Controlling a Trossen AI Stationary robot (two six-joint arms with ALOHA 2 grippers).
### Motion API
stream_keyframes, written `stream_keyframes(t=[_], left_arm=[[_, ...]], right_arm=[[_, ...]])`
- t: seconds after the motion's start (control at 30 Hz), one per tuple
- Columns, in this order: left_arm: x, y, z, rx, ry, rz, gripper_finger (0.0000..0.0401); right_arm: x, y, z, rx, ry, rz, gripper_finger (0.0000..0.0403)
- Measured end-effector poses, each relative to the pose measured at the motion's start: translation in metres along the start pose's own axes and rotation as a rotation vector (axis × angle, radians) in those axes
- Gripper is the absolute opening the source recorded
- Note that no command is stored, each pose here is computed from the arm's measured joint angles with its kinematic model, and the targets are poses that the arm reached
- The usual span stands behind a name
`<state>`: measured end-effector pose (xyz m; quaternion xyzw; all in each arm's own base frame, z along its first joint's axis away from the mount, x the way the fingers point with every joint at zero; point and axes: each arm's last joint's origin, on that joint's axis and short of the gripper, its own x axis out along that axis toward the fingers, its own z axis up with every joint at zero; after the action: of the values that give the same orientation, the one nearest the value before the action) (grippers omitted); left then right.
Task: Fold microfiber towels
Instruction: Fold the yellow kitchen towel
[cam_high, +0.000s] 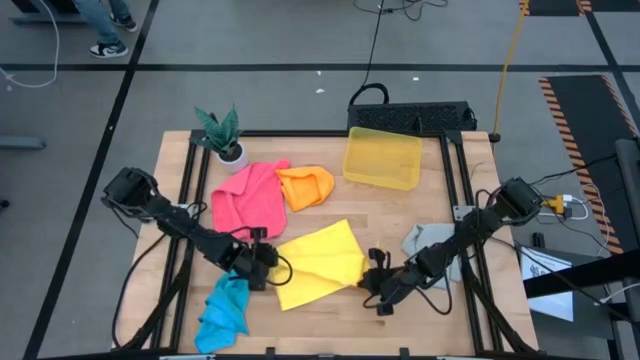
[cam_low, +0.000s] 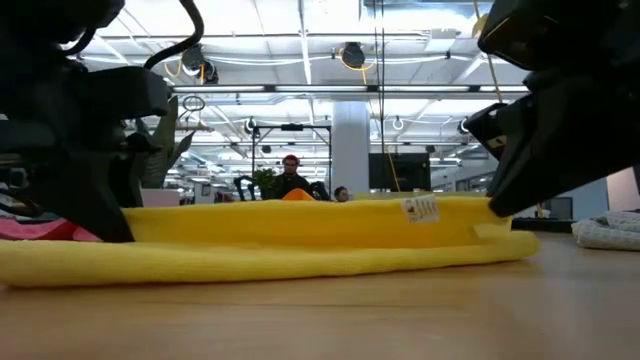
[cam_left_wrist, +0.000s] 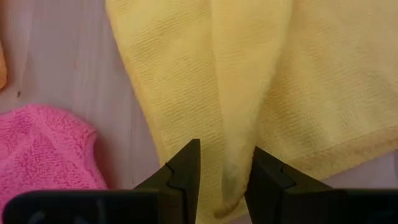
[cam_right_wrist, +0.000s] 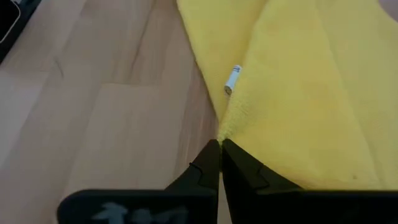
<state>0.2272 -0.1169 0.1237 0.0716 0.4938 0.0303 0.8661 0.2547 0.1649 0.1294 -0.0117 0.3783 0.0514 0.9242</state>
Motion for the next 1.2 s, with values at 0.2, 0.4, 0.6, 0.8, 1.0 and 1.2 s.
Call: stream_keyframes(t=[0.2, 0.4, 0.6, 0.8, 1.0, 1.2], left_arm=[[-0.004, -0.006, 0.002, 0.007, -0.021, 0.004, 0.0106], [-0.016, -0.022, 0.016, 0.012, -0.09, -0.025, 0.0062], [-0.039, -0.043, 0.033, 0.031, -0.131, -0.049, 0.0009], [-0.07, -0.067, 0.042, -0.036, -0.14, -0.073, 0.0006], [-0.091, -0.082, 0.039, -0.134, -0.176, -0.028, 0.0004], [-0.115, -0.095, 0.041, -0.209, -0.217, -0.031, 0.0008]], right_arm=[[0.0, 0.0, -0.002, -0.007, 0.016, -0.005, 0.0002], [0.0, -0.003, -0.002, -0.012, 0.001, -0.065, 0.0002], [-0.008, -0.005, 0.004, -0.028, -0.023, -0.079, 0.0002], [-0.03, -0.006, 0.02, -0.058, -0.11, -0.061, 0.0002], [-0.046, -0.026, 0.04, -0.074, -0.21, -0.157, 0.0002], [-0.056, -0.034, 0.056, -0.11, -0.323, -0.188, 0.0002]])
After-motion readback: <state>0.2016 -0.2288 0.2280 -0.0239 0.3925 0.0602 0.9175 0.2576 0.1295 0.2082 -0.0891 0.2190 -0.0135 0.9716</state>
